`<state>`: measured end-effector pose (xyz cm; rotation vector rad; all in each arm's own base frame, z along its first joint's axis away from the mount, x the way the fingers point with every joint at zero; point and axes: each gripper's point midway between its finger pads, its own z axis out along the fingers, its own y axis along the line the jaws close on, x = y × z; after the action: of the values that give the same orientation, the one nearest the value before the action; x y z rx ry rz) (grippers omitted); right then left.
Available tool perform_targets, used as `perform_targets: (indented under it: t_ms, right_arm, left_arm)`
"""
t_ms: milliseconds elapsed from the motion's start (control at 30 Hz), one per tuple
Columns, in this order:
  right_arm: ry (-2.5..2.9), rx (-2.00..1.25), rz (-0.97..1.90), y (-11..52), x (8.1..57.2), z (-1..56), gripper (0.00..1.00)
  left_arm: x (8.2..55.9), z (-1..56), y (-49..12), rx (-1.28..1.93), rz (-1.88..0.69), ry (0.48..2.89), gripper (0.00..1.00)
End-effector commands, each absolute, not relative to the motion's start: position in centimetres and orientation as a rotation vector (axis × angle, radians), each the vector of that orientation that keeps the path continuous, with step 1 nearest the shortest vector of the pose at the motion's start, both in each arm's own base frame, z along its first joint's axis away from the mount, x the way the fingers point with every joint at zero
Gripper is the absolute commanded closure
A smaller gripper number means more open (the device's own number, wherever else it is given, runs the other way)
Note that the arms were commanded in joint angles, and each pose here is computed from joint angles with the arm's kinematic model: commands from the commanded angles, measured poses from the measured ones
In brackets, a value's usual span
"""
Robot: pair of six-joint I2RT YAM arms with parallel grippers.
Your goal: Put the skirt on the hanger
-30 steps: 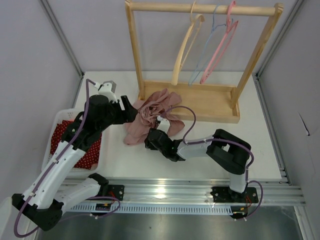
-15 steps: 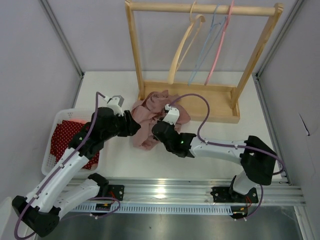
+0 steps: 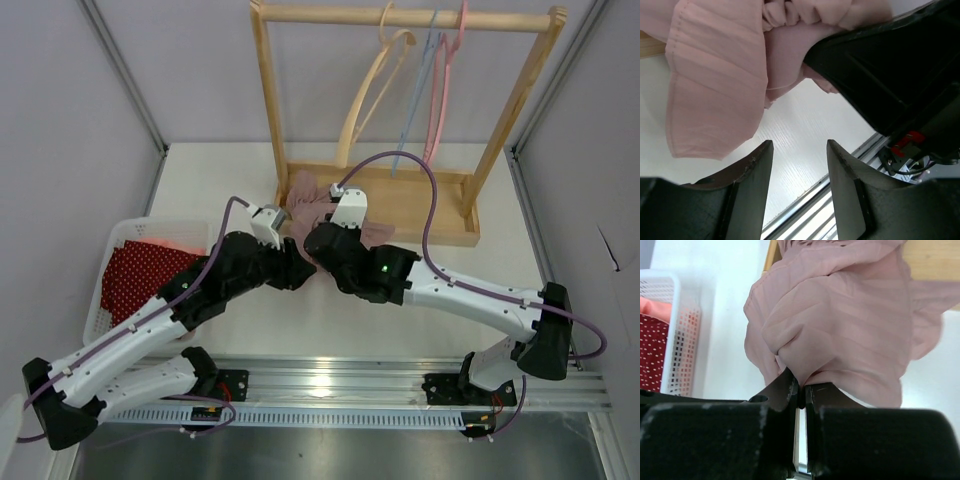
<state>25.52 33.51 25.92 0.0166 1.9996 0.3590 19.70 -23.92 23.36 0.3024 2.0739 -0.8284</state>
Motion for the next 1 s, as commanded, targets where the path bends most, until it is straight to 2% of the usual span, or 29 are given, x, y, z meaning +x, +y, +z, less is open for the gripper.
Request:
perform_targets:
  t_ms: [0,267,500,767,833,867,967]
  right_arm:
    - [1.933,0.004,0.301,31.3,25.3,30.7,1.0]
    - [1.906,-0.044,0.311,30.7,24.9,34.9,1.0]
    - [1.876,-0.055,0.348,29.9,24.4,38.0,1.0]
    - [1.88,-0.048,0.42,29.4,23.5,39.4,1.0]
    - [1.88,-0.046,0.434,29.0,23.1,39.9,1.0]
    - [1.879,-0.042,0.435,28.8,23.1,40.0,1.0]
    - [1.879,-0.034,0.447,28.3,22.9,40.2,1.0]
  left_arm:
    - [20.8,24.7,-24.2,0.243,-0.798,2.016,0.47]
    - [19.6,24.0,-26.1,0.258,-0.874,2.003,0.47]
    - [17.1,22.6,-29.2,0.3,-0.947,2.03,0.61]
    - [20.7,20.3,-28.5,0.098,-0.825,2.057,0.73]
    - [21.5,20.2,-28.5,0.062,-0.816,2.055,0.71]
    - [22.0,20.2,-28.3,0.042,-0.816,2.05,0.64]
    - [22.7,19.6,-28.6,0.037,-0.846,2.058,0.64]
